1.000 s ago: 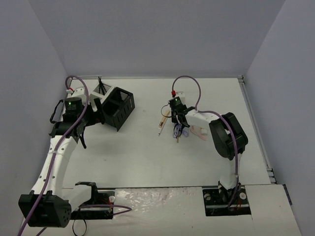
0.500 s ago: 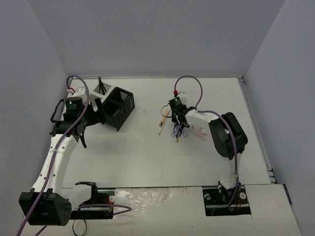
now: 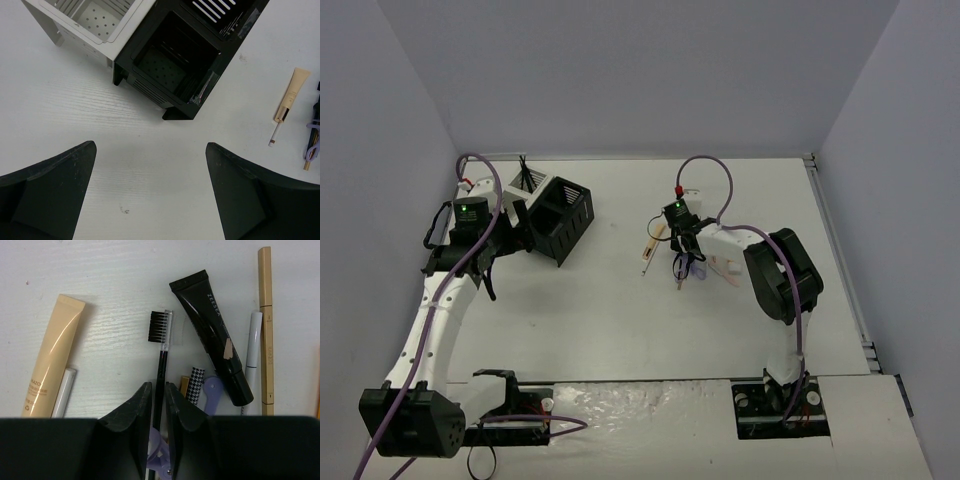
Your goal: Organize the makeup
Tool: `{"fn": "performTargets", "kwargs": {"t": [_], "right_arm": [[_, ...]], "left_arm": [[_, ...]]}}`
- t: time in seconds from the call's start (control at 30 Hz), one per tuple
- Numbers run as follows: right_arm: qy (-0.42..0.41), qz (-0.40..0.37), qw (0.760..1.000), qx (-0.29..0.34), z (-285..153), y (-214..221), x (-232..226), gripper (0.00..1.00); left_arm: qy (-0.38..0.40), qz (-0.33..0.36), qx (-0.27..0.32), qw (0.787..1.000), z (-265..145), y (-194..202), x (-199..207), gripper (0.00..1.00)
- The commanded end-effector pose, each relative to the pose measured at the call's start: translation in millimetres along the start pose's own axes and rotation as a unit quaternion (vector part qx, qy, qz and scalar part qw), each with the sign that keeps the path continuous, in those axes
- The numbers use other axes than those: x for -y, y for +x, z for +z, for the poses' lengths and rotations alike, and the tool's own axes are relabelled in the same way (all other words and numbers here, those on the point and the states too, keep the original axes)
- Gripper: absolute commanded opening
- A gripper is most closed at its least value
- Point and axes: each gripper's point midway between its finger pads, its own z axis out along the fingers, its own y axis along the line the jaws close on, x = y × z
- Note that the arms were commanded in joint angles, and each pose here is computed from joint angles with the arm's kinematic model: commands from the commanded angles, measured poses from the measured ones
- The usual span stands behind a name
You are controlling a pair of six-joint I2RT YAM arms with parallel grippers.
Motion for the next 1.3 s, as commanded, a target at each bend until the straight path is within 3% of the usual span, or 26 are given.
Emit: {"fn": "performTargets", "kwargs": {"t": [0.0,0.17,0.5,0.77,1.03,1.27], "right_arm": [[0.015,0.005,1.0,-0.003,6,-2,4,0.11],[0.002,0.002,1.0,-0.004,10,-7,-5,0.0],[-0.019,0.013,0.999,0.046,10,-58,-27,0.0],[-0.057,0.013,0.988,0.144,-23,-131,-40,0.0],[-0.203,-0.038,0.936,0.286,-121,-183,-63,0.0],[-0.346,-0.102,0.863,0.355,-219,-181,-81,0.0]], "left_arm": [[0.02,-0.002,0.047,0.999,-13,-36,13,0.89],[0.019,-0.003,0.048,0.999,-13,-37,12,0.89],[0.021,-0.002,0.051,0.998,-14,-37,13,0.89],[0.036,-0.005,0.053,0.998,-15,-37,18,0.89],[0.111,-0.029,0.06,0.992,-22,-44,48,0.89],[0.221,-0.062,0.097,0.969,-51,-74,102,0.89]]}}
